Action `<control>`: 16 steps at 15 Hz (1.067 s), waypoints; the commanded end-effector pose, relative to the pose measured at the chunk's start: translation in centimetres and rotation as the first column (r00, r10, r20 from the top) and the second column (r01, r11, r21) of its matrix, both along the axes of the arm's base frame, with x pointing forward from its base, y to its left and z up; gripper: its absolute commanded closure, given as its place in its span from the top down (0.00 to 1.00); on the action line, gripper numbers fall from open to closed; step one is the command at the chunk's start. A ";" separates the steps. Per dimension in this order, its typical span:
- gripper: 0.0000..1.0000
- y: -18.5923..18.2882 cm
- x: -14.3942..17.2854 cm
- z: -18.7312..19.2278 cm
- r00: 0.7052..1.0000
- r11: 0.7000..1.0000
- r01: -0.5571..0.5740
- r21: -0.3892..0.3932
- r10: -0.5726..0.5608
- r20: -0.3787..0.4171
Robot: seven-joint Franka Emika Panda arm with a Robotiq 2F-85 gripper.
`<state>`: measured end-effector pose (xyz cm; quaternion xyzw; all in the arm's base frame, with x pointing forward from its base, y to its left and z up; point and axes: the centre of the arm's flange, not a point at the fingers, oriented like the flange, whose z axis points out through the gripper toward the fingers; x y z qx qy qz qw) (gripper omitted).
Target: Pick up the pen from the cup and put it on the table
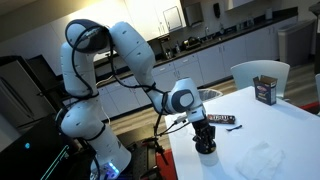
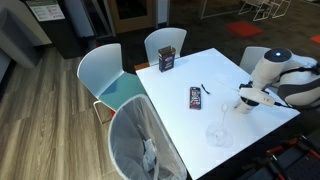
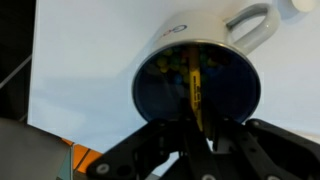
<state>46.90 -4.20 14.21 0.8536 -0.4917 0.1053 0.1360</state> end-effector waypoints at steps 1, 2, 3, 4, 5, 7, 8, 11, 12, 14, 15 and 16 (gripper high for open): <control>0.04 1.1 -0.8 1.4 1.000 1.000 -0.016 -0.008 0.016 0.026; 0.04 1.3 -1.2 2.2 0.999 1.000 -0.026 -0.011 0.026 0.029; 0.04 1.5 -1.7 3.5 0.999 0.999 -0.034 -0.024 0.035 0.037; 0.04 1.6 -2.1 4.6 0.998 0.998 -0.043 -0.041 0.045 0.048; 0.04 1.6 -2.3 5.7 0.997 0.997 -0.053 -0.061 0.057 0.058; 0.04 1.1 -2.7 8.1 0.995 0.990 -0.040 -0.135 0.051 0.084; 0.04 0.6 -2.9 9.4 0.994 0.985 -0.026 -0.171 0.043 0.100; 0.04 -2.5 -2.5 13.3 0.986 0.982 0.038 -0.184 -0.007 0.169; 0.04 -3.6 -2.3 14.1 0.979 0.987 0.054 -0.153 -0.022 0.205; 0.04 -6.5 -0.9 14.8 0.957 0.993 0.107 -0.040 -0.092 0.275; 0.04 -8.0 0.1 14.5 0.944 0.991 0.132 0.008 -0.128 0.304; 0.04 -9.3 0.7 14.3 0.928 0.986 0.152 0.063 -0.164 0.334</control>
